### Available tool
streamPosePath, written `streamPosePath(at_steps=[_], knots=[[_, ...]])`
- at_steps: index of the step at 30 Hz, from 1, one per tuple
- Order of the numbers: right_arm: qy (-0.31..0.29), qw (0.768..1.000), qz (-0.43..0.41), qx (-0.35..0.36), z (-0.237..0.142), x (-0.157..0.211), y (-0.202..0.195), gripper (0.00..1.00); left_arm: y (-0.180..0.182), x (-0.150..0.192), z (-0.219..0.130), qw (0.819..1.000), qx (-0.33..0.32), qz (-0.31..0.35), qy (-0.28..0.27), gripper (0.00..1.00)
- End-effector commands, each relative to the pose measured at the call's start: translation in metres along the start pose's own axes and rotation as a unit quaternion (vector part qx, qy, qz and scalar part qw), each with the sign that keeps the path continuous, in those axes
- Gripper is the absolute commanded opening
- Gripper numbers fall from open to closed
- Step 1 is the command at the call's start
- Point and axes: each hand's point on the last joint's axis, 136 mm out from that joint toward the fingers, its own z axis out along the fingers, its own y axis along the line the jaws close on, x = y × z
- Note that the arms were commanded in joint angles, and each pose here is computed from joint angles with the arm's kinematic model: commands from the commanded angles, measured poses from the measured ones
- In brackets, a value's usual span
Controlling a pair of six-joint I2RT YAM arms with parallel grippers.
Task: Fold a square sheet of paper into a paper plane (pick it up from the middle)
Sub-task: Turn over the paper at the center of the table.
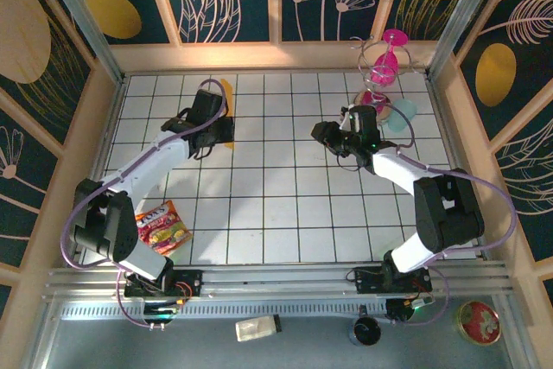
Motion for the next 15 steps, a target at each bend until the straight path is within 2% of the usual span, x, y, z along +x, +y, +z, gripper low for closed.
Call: streamPosePath(at_steps=[1,3,9,12,15], knots=[[-0.019,1.000,-0.009,0.018,-0.008,-0.003,-0.004,0.43,0.047,0.009,-0.008,0.983,-0.164,0.078,0.024,0.02],[-0.020,0.999,-0.008,0.024,-0.008,-0.003,-0.006,0.43,0.052,0.010,-0.004,0.975,-0.199,0.092,0.024,0.02],[-0.026,0.999,-0.002,0.037,-0.010,-0.005,-0.013,0.43,0.034,0.039,0.033,0.966,-0.218,0.126,0.063,0.02],[-0.029,0.999,0.001,0.039,-0.012,-0.005,-0.014,0.43,0.015,0.055,0.051,0.972,-0.194,0.110,0.079,0.03],[-0.033,0.999,0.004,0.039,-0.014,-0.006,-0.014,0.43,-0.017,0.071,0.067,0.985,-0.124,0.071,0.098,0.06]])
